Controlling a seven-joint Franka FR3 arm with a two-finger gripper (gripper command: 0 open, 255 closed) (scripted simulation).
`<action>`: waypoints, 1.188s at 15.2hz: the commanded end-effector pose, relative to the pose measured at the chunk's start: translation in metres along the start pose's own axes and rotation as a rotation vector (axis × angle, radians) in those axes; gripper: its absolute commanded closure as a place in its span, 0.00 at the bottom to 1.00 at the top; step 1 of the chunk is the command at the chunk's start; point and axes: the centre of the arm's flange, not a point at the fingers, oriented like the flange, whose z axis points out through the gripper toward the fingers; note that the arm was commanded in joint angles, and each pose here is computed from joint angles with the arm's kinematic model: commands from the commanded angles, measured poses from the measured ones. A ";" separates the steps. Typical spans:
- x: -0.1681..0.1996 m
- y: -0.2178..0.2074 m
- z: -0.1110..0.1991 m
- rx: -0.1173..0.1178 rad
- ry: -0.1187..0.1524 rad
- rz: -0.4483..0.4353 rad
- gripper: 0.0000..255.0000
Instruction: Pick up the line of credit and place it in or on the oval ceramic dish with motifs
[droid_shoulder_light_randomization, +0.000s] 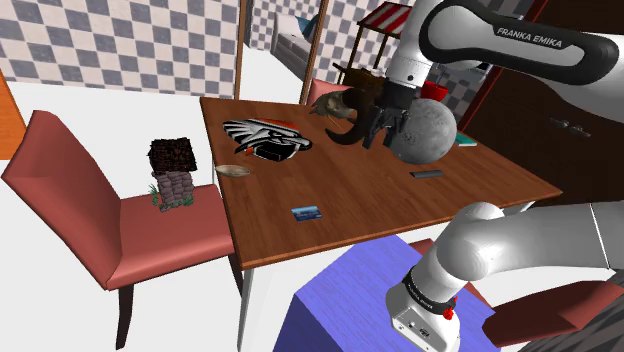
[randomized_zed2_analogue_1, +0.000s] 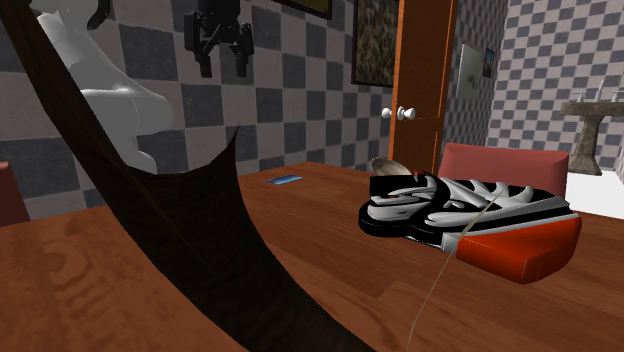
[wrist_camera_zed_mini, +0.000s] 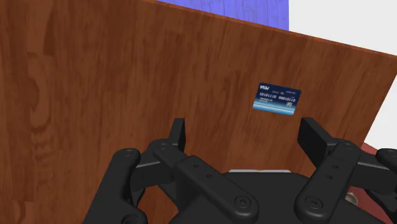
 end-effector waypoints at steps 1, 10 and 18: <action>0.000 0.000 0.000 0.000 0.000 0.000 0.00; 0.082 -0.101 0.093 -0.255 -0.234 -0.616 0.00; 0.080 -0.188 0.207 -0.481 -0.442 -1.164 0.00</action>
